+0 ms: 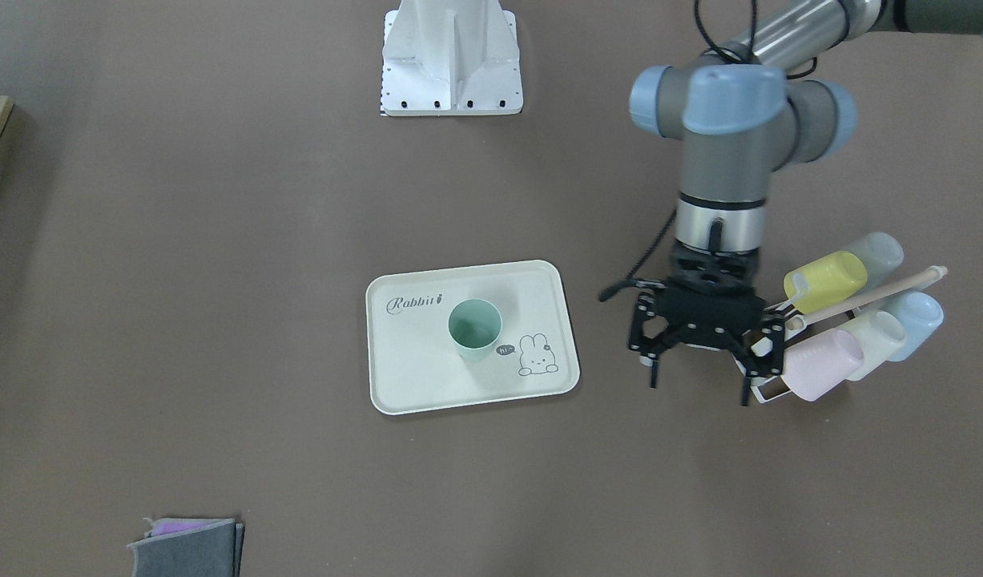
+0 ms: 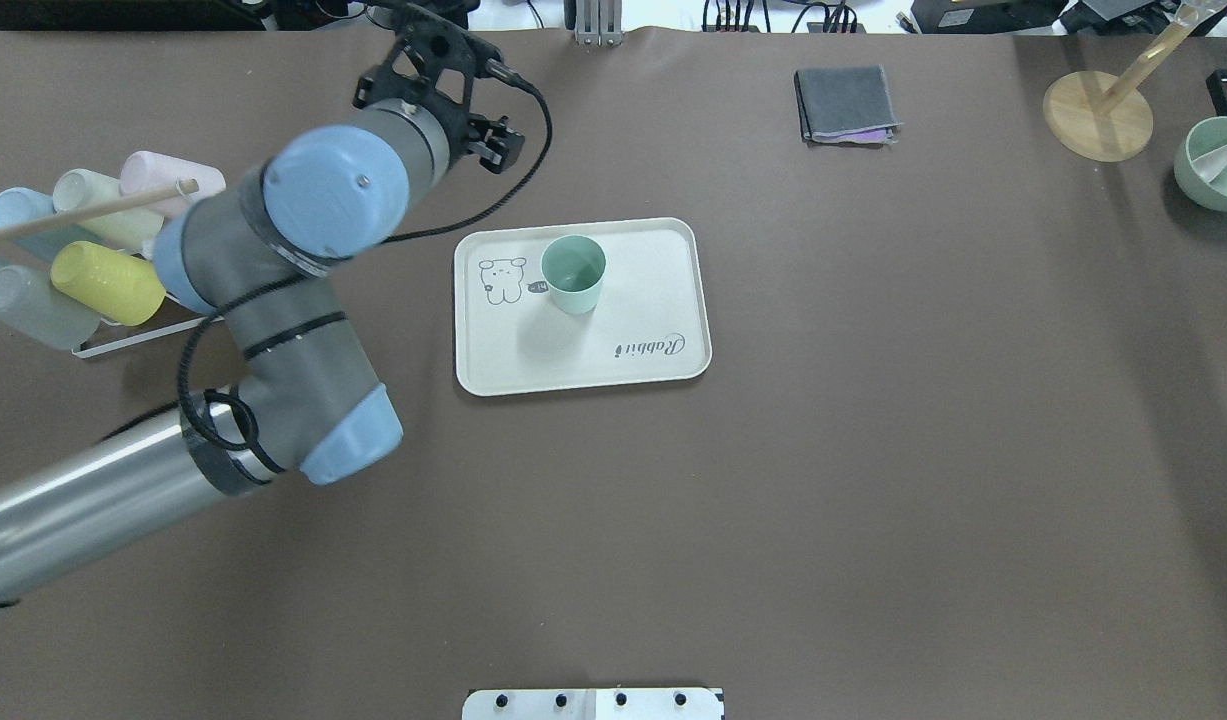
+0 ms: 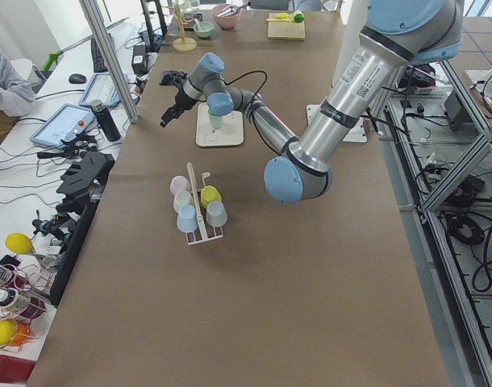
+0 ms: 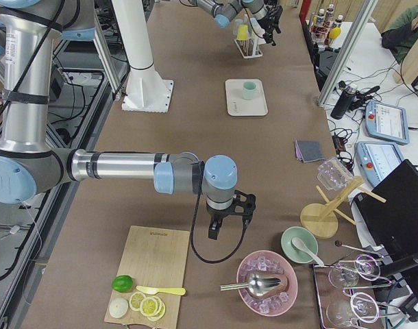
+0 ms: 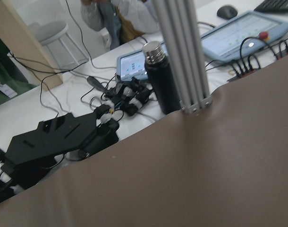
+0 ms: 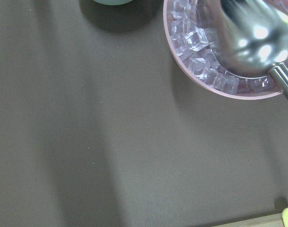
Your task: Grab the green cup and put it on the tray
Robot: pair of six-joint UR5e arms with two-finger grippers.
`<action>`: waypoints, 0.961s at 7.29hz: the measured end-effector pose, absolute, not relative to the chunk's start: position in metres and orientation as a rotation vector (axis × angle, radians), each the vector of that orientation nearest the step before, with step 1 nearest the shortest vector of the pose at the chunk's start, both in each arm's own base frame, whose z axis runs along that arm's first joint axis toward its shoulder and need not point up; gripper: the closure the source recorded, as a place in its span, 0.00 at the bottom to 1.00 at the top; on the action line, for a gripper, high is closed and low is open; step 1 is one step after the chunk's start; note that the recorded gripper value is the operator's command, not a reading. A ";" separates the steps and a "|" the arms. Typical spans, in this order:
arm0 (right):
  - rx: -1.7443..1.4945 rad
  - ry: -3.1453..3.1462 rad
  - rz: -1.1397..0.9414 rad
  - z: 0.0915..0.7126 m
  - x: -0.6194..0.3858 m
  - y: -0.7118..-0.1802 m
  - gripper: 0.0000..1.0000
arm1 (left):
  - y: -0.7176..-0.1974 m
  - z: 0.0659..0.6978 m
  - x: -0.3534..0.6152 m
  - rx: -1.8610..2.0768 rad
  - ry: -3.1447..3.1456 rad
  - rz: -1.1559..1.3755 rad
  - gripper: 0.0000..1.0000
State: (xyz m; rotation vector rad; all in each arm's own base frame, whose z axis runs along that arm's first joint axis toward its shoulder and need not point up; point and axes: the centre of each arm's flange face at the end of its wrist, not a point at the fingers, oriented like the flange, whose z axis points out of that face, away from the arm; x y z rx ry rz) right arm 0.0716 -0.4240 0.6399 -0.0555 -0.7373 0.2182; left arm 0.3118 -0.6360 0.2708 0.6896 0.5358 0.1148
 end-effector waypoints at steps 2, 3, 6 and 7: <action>-0.056 -0.717 0.224 0.640 0.073 -0.424 0.00 | -0.648 0.351 0.199 0.427 0.561 0.015 0.02; -0.061 -0.713 0.227 0.640 0.074 -0.425 0.00 | -0.643 0.387 0.155 0.318 0.574 -0.043 0.02; -0.064 -0.711 0.230 0.639 0.074 -0.426 0.00 | -0.599 0.469 0.073 0.046 0.661 -0.075 0.02; -0.064 -0.710 0.230 0.638 0.074 -0.426 0.00 | -0.577 0.500 0.044 0.007 0.694 -0.067 0.02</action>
